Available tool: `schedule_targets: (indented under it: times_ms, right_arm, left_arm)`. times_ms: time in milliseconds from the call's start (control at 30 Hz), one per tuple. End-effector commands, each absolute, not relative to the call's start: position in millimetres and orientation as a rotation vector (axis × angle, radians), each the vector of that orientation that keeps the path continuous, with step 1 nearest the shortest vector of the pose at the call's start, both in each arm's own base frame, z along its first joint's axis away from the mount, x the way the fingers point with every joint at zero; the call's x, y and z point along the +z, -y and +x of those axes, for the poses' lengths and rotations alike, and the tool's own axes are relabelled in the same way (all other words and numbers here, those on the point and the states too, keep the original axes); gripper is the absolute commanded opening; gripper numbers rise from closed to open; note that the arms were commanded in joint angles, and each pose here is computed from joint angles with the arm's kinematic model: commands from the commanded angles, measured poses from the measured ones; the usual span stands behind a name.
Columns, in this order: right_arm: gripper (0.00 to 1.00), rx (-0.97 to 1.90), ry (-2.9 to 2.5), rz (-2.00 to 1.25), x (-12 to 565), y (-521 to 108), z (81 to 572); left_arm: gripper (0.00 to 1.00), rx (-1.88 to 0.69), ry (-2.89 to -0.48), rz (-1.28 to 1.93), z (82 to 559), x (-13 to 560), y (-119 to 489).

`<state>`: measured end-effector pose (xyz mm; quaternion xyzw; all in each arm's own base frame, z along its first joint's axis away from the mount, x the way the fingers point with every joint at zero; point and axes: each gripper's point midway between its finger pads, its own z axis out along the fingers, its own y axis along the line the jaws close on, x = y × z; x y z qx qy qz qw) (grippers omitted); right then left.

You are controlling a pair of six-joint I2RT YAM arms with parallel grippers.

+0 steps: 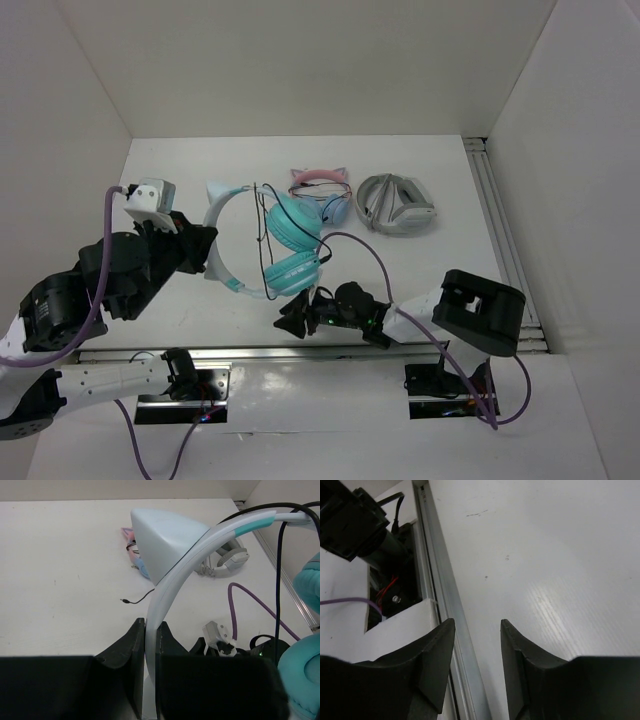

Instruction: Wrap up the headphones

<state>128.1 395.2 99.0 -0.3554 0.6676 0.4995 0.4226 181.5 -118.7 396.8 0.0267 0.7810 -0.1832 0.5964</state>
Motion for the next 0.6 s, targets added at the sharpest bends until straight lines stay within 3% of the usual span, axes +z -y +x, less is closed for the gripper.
schedule_targets:
  times_ms: [0, 67, 100, 133, 300, 467, 500, 567]
  right_arm:
    - [0.50, 1.174, -1.588, -0.746, 135.1, -400.2, 154.1]
    - [0.53, 1.097, -1.598, -0.682, 137.9, -391.9, 165.1]
    - [0.81, 1.077, -1.601, -0.659, 139.9, -389.4, 169.3]
    - [0.88, 1.042, -1.596, -0.657, 140.4, -387.8, 170.7]
    - [0.95, 0.941, -1.573, -0.576, 155.4, -380.9, 187.8]
    - [0.96, 0.889, -1.596, -0.588, 143.8, -395.9, 196.9]
    - [0.93, 0.890, -1.593, -0.586, 146.8, -403.1, 199.9]
    - [0.68, 0.875, -1.624, -0.635, 131.2, -414.8, 201.1]
  left_arm:
    - [0.00, -0.579, -1.695, -0.081, 179.5, 438.4, 114.7]
    - [0.00, -0.579, -1.695, -0.081, 179.5, 438.4, 114.6]
    - [0.00, -0.579, -1.695, -0.081, 179.5, 438.4, 114.6]
    - [0.00, -0.579, -1.695, -0.081, 179.5, 438.4, 114.6]
    - [0.00, -0.594, -1.706, -0.070, 178.6, 435.0, 119.0]
    - [0.00, -0.623, -1.721, -0.046, 176.9, 429.9, 127.8]
    - [0.00, -0.632, -1.723, -0.038, 175.9, 429.8, 129.4]
    - [0.00, -0.639, -1.725, -0.031, 175.1, 429.7, 130.8]
